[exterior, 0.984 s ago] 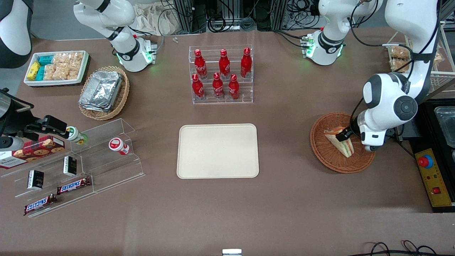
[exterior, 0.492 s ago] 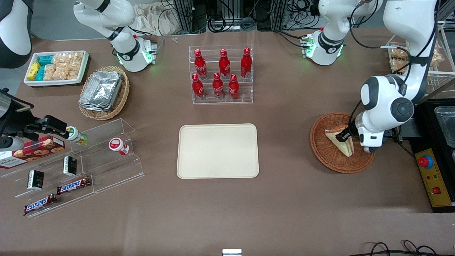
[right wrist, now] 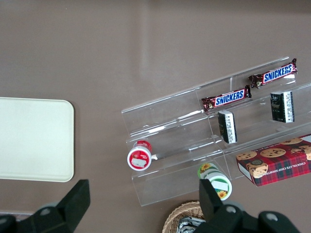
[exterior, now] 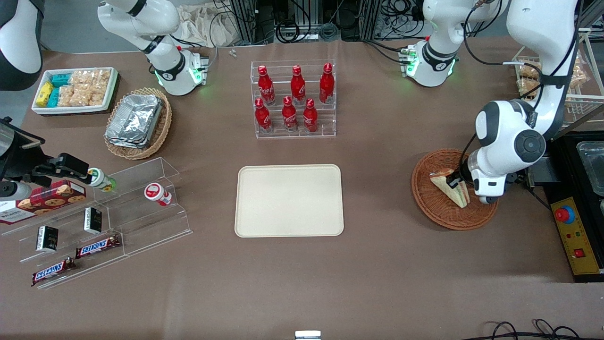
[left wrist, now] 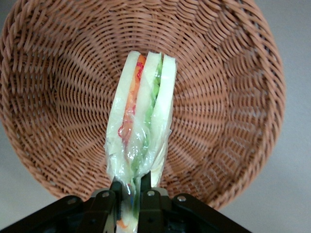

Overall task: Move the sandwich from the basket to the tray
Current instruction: 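Lift the sandwich out of the basket with the left gripper, then carry the sandwich with the left gripper over the cream tray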

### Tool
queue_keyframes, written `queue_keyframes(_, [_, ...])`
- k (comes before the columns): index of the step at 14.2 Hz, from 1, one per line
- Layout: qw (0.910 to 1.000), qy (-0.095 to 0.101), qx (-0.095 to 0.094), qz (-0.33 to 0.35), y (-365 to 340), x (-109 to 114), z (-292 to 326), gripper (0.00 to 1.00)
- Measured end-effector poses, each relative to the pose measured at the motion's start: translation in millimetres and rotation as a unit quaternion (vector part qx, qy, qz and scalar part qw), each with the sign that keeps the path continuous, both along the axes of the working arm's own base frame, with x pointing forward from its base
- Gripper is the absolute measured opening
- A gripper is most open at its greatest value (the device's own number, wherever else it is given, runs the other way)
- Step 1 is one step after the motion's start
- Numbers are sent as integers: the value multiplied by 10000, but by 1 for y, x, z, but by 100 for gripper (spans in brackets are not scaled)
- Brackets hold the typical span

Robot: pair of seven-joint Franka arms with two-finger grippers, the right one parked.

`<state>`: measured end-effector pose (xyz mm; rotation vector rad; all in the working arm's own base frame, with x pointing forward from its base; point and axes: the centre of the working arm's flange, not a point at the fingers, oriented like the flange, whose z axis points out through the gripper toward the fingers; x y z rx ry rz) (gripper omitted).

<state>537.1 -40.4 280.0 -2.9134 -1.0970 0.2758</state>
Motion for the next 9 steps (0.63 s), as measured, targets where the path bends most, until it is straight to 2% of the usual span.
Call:
queue_keyframes(3, [9988,455,-14,-178,-14,15,51,17])
queue_keyframes(5, [9974,632,-31,-336,-18,26,106,14])
queue_keyframes(6, [9969,651,-50,-430,-18,30,131,14])
queue_keyframes(9, [9953,502,-141,-822,-20,38,189,14])
